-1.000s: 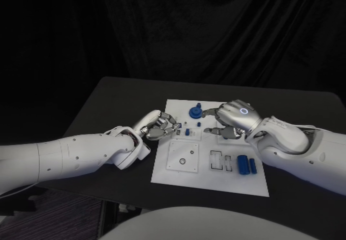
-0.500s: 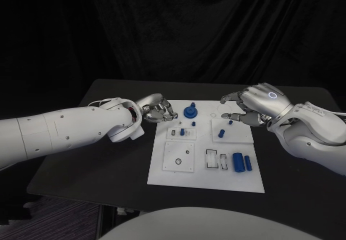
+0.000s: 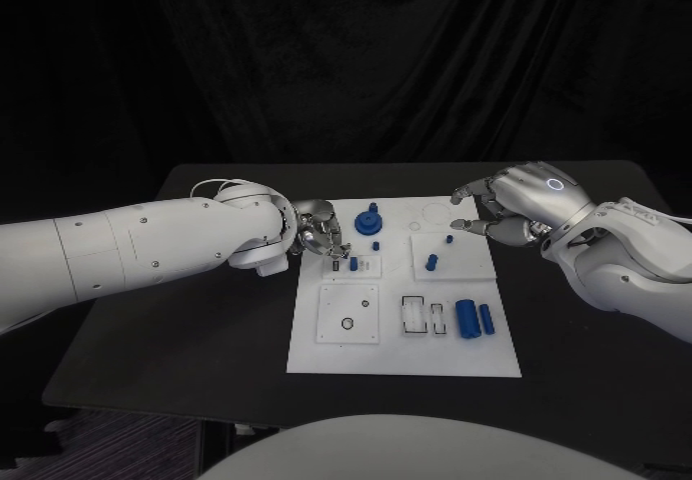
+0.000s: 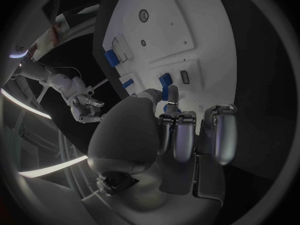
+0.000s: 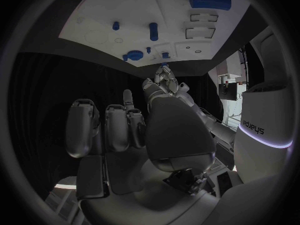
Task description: Assemble the parts on the task board
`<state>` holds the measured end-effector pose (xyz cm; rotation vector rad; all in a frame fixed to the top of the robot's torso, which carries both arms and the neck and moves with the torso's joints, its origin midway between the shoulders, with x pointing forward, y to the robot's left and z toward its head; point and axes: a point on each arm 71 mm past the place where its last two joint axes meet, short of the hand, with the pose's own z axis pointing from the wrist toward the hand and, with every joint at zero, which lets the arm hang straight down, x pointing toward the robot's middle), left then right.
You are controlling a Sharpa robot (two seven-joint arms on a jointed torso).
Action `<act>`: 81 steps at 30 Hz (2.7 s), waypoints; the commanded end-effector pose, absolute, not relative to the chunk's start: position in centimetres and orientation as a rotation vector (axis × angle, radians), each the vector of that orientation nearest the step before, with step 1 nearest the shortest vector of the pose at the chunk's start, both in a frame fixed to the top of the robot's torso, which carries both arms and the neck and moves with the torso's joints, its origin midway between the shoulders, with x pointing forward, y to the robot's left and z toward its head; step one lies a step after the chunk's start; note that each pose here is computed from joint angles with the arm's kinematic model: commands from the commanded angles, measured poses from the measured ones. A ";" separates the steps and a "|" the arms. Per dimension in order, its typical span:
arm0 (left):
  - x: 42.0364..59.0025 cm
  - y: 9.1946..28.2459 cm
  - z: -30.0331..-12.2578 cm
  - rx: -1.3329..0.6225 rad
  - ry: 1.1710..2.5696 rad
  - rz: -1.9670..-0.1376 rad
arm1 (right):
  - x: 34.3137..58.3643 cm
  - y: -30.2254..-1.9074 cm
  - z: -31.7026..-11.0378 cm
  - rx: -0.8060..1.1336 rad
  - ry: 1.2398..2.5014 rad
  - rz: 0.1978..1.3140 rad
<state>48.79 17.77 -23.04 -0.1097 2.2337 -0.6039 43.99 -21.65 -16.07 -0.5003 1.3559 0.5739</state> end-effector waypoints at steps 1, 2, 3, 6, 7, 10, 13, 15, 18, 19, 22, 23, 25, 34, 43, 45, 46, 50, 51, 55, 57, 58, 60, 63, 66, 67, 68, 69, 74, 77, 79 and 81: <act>48.7 18.1 -23.4 -0.105 2.311 -0.474 | 44.0 -21.9 -16.1 -0.475 1.373 0.571; 48.8 18.0 -23.5 -0.109 2.315 -0.460 | 44.0 -22.0 -16.1 -0.473 1.374 0.570; 48.8 18.0 -23.5 -0.114 2.319 -0.443 | 44.0 -22.1 -16.1 -0.471 1.376 0.568; 48.7 18.0 -23.5 -0.125 2.322 -0.420 | 44.0 -22.2 -16.2 -0.461 1.387 0.568; 48.7 18.0 -23.5 -0.129 2.319 -0.418 | 44.0 -22.2 -16.2 -0.457 1.392 0.567; 48.7 17.9 -23.4 -0.142 2.303 -0.419 | 44.1 -22.3 -16.3 -0.451 1.405 0.564; 48.6 17.9 -23.3 -0.158 2.285 -0.420 | 44.1 -22.4 -16.4 -0.449 1.416 0.561; 48.6 18.0 -23.3 -0.163 2.281 -0.419 | 44.1 -22.3 -16.4 -0.449 1.421 0.560; 48.4 18.2 -23.2 -0.169 2.281 -0.415 | 44.1 -22.3 -16.5 -0.450 1.429 0.558; 48.4 18.3 -23.2 -0.171 2.281 -0.412 | 44.1 -22.3 -16.6 -0.450 1.433 0.557; 48.2 18.4 -23.2 -0.175 2.284 -0.407 | 44.1 -22.2 -16.6 -0.451 1.439 0.556; 48.2 18.5 -23.2 -0.176 2.285 -0.405 | 44.1 -22.2 -16.7 -0.451 1.441 0.555; 48.1 18.6 -23.2 -0.178 2.285 -0.402 | 44.2 -22.2 -16.7 -0.451 1.443 0.554; 47.8 19.0 -23.2 -0.187 2.284 -0.398 | 44.3 -22.1 -16.9 -0.451 1.461 0.549; 47.5 18.9 -23.1 -0.182 2.283 -0.413 | 44.3 -22.1 -17.1 -0.440 1.484 0.547; 47.5 18.8 -23.1 -0.181 2.281 -0.418 | 44.3 -22.1 -17.1 -0.439 1.486 0.546; 47.5 18.8 -23.1 -0.181 2.280 -0.420 | 44.3 -22.1 -17.1 -0.439 1.487 0.546; 47.6 18.8 -23.1 -0.181 2.274 -0.428 | 44.4 -22.1 -17.2 -0.438 1.490 0.544; 47.6 18.8 -23.1 -0.181 2.272 -0.430 | 44.4 -22.2 -17.2 -0.438 1.491 0.543; 47.7 18.8 -23.1 -0.183 2.265 -0.436 | 44.4 -22.2 -17.2 -0.437 1.495 0.540; 47.8 18.8 -23.1 -0.184 2.262 -0.439 | 44.4 -22.2 -17.2 -0.438 1.499 0.538; 47.8 18.8 -23.1 -0.184 2.262 -0.440 | 44.4 -22.2 -17.2 -0.438 1.500 0.538; 47.8 18.7 -23.1 -0.182 2.263 -0.440 | 44.4 -22.2 -17.3 -0.438 1.502 0.536; 47.8 18.6 -23.2 -0.178 2.270 -0.439 | 44.4 -22.2 -17.3 -0.440 1.506 0.535; 47.7 18.6 -23.3 -0.174 2.277 -0.438 | 44.4 -22.2 -17.3 -0.441 1.510 0.534; 47.7 18.6 -23.3 -0.173 2.278 -0.437 | 44.4 -22.2 -17.3 -0.442 1.511 0.534; 47.7 18.6 -23.3 -0.173 2.279 -0.437 | 44.4 -22.2 -17.4 -0.442 1.513 0.534; 47.7 18.6 -23.4 -0.173 2.279 -0.437 | 44.4 -22.2 -17.4 -0.443 1.514 0.534; 47.5 18.7 -23.4 -0.172 2.286 -0.435 | 44.4 -22.1 -17.4 -0.445 1.522 0.532; 47.4 18.8 -23.5 -0.172 2.290 -0.433 | 44.3 -22.1 -17.5 -0.446 1.525 0.532; 47.4 18.8 -23.5 -0.172 2.291 -0.432 | 44.3 -22.1 -17.5 -0.446 1.526 0.532; 47.3 18.8 -23.5 -0.172 2.294 -0.431 | 44.3 -22.1 -17.5 -0.446 1.527 0.531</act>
